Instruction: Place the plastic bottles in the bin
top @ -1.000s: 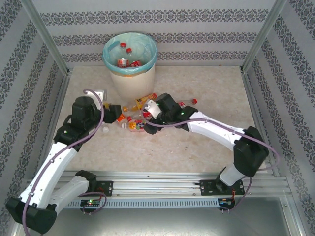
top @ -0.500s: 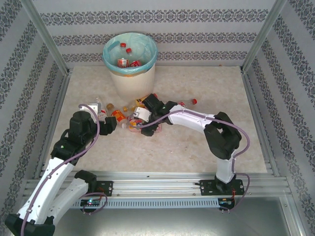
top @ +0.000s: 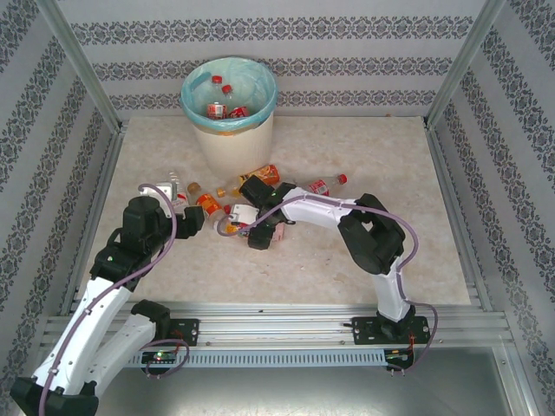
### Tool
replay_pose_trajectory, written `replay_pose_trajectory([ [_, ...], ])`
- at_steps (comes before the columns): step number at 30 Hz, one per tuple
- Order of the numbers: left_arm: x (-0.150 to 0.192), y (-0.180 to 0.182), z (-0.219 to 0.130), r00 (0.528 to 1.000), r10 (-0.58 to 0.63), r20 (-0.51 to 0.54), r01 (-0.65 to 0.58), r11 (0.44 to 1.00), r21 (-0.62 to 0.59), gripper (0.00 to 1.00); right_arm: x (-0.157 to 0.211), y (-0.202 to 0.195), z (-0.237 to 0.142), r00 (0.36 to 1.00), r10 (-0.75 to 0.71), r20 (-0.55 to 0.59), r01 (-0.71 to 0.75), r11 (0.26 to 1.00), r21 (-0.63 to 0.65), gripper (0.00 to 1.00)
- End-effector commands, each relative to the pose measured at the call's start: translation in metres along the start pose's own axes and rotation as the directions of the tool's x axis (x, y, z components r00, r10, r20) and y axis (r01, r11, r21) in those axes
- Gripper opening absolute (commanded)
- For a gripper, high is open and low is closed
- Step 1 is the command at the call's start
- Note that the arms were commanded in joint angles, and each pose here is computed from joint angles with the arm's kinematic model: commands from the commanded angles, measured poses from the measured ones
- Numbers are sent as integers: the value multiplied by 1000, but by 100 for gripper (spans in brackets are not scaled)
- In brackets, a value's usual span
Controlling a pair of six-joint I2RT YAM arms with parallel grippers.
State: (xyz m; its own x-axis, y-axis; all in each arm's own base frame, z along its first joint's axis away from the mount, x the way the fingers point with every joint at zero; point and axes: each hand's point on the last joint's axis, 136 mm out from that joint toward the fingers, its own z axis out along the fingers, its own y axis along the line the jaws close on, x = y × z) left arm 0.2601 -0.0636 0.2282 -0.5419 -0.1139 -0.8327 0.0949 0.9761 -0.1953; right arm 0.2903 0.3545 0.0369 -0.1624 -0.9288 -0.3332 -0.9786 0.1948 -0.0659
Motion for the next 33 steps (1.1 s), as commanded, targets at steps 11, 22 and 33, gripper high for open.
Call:
replay_pose_trajectory([
  [11,-13,1,-8,998,8,63,-8,1000,2,82,-2,16,-48,998,-6,59,3,999,52,51],
  [22,-57,-59,-49,973,-49,223,-29,942,334,84,-16,61,-144,912,105,397,-97,994,-39,47],
  [33,-81,-147,-99,967,-155,203,-82,566,820,81,-40,78,-218,722,216,657,-130,975,-178,45],
])
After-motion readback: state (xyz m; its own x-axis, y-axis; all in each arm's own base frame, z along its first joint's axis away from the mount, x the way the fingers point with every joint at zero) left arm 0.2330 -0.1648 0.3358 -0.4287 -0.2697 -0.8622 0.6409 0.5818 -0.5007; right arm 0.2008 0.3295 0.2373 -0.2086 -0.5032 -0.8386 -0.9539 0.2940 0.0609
